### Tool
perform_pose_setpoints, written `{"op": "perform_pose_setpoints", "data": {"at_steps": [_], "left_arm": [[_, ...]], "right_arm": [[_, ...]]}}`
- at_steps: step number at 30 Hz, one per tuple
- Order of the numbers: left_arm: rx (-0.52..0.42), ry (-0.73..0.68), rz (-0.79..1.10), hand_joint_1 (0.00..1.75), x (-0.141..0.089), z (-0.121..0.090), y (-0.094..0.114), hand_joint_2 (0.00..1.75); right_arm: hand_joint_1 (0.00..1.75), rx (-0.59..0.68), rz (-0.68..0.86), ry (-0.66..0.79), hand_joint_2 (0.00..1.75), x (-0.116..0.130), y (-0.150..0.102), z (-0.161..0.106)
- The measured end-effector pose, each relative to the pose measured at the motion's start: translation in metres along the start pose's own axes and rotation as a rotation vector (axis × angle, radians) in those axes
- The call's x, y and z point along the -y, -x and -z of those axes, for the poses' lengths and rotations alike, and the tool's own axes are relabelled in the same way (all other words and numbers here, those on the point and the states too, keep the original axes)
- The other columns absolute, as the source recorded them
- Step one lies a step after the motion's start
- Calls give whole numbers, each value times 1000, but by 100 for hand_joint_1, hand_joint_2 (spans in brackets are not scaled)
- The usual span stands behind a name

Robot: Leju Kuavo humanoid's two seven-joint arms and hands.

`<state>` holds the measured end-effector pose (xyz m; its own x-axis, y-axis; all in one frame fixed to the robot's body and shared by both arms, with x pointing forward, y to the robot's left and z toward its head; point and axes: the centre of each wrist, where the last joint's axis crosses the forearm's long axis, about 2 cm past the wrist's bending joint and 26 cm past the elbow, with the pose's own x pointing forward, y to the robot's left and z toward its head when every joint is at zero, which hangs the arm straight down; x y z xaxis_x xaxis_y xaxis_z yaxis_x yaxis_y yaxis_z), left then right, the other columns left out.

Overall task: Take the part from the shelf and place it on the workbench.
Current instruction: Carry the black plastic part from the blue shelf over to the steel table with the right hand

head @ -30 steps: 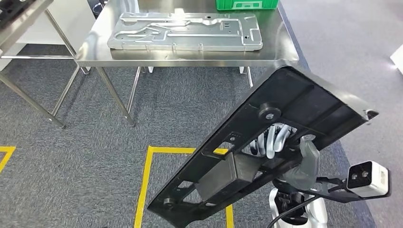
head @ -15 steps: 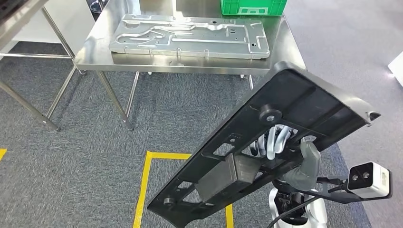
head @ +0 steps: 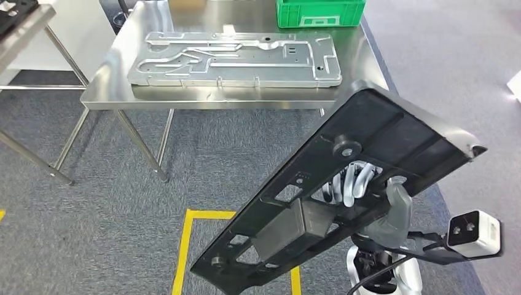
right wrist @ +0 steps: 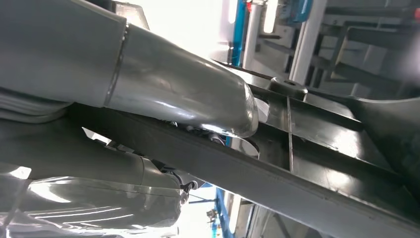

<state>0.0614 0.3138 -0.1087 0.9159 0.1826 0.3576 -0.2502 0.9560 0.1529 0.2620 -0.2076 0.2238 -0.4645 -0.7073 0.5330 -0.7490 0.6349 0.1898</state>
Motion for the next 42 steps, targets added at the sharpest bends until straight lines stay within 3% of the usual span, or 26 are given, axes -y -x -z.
{"op": "perform_pose_setpoints", "data": {"at_steps": [20,42], "left_arm": [[-9,-6,4,0,-2,-1,5,0],[-9,1,2,0,1,-2,6,0]], "right_arm": [[175,-9,11,-15,0,-6,4,-8],[175,-15,8,-56,0,-9,5,4]]}}
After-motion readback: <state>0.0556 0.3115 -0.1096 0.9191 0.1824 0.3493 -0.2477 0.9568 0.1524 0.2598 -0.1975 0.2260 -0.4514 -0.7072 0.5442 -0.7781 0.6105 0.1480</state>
